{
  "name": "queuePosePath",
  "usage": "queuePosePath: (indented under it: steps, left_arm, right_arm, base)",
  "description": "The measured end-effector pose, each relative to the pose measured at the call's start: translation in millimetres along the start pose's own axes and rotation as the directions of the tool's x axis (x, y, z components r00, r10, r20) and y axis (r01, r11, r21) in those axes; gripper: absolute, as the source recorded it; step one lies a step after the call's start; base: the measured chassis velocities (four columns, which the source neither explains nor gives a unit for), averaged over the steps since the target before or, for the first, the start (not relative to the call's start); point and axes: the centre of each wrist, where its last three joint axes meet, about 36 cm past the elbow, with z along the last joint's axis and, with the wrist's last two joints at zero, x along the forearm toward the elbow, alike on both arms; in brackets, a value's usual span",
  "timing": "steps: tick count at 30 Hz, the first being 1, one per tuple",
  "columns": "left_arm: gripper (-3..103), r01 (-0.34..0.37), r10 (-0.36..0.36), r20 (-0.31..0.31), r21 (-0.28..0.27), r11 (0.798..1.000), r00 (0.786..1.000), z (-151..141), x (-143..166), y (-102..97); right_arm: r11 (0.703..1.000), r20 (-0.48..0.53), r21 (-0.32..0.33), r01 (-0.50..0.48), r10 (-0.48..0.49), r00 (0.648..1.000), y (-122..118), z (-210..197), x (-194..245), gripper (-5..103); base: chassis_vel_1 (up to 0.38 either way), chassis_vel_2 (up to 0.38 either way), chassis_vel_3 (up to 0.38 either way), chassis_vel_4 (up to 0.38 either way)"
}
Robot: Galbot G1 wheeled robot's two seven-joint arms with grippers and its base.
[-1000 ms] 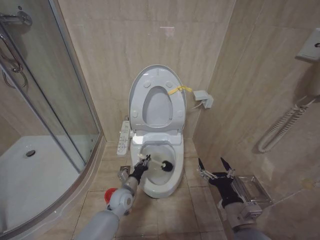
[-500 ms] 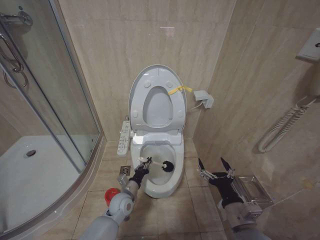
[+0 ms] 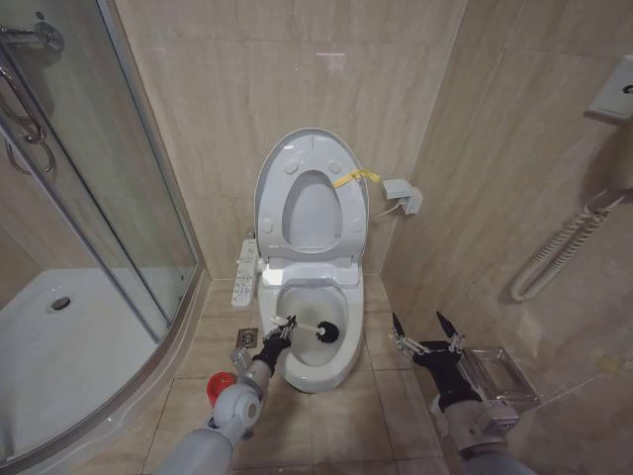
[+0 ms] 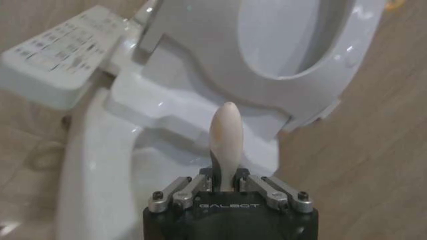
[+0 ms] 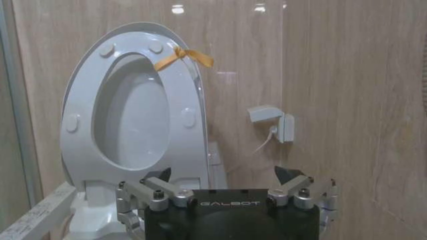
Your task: Open the toilet lid, clean the toilet bowl with a toilet brush, close the toilet lid, and flush.
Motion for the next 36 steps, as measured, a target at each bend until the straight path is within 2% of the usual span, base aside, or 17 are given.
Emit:
queuePosePath:
  steps: [3,5,12,18,22,26,32,36]
  left_arm:
    - [18,-0.013,0.013,0.006,0.025,1.0,1.0,-4.8,2.6,-7.4]
    - [18,-0.011,0.011,-0.001,0.07,0.997,1.0,-7.6,5.4,-15.7]
    - [18,0.024,-0.022,-0.036,0.063,0.998,0.999,11.1,16.4,-5.0]
    - [18,0.037,-0.035,-0.041,0.053,0.998,0.999,16.0,19.0,0.9]
    - [18,0.025,-0.024,-0.028,0.054,0.998,0.999,9.3,21.0,-2.7]
    - [18,0.004,-0.003,-0.019,0.075,0.997,1.0,3.2,32.2,-16.8]
    - [18,0.012,-0.008,-0.04,0.098,0.995,0.999,15.6,52.3,-23.9]
    - [18,0.049,-0.042,-0.065,0.101,0.994,0.997,31.6,66.5,-17.2]
  right_arm:
    - [1.0,0.0,0.0,0.0,0.0,1.0,0.0,0.0,0.0,100]
    - [1.0,0.0,0.0,0.0,0.0,1.0,0.0,0.0,0.0,100]
    - [1.0,0.0,0.0,0.0,0.0,1.0,0.0,0.0,0.0,100]
    - [1.0,0.0,0.0,0.0,0.0,1.0,0.0,0.0,0.0,100]
    - [1.0,0.0,0.0,0.0,0.0,1.0,0.0,0.0,0.0,100]
    - [1.0,0.0,0.0,0.0,0.0,1.0,0.0,0.0,0.0,100]
    - [1.0,0.0,0.0,0.0,0.0,1.0,0.0,0.0,0.0,100]
    - [1.0,0.0,0.0,0.0,0.0,1.0,0.0,0.0,0.0,100]
  base:
    - [0.0,0.0,0.0,0.0]
    - [0.0,0.0,0.0,0.0]
    - [0.0,0.0,0.0,0.0]
    - [0.0,0.0,0.0,0.0]
    - [0.0,0.0,0.0,0.0]
    - [0.0,0.0,0.0,0.0]
    - [0.0,0.0,0.0,0.0]
    - [0.0,0.0,0.0,0.0]
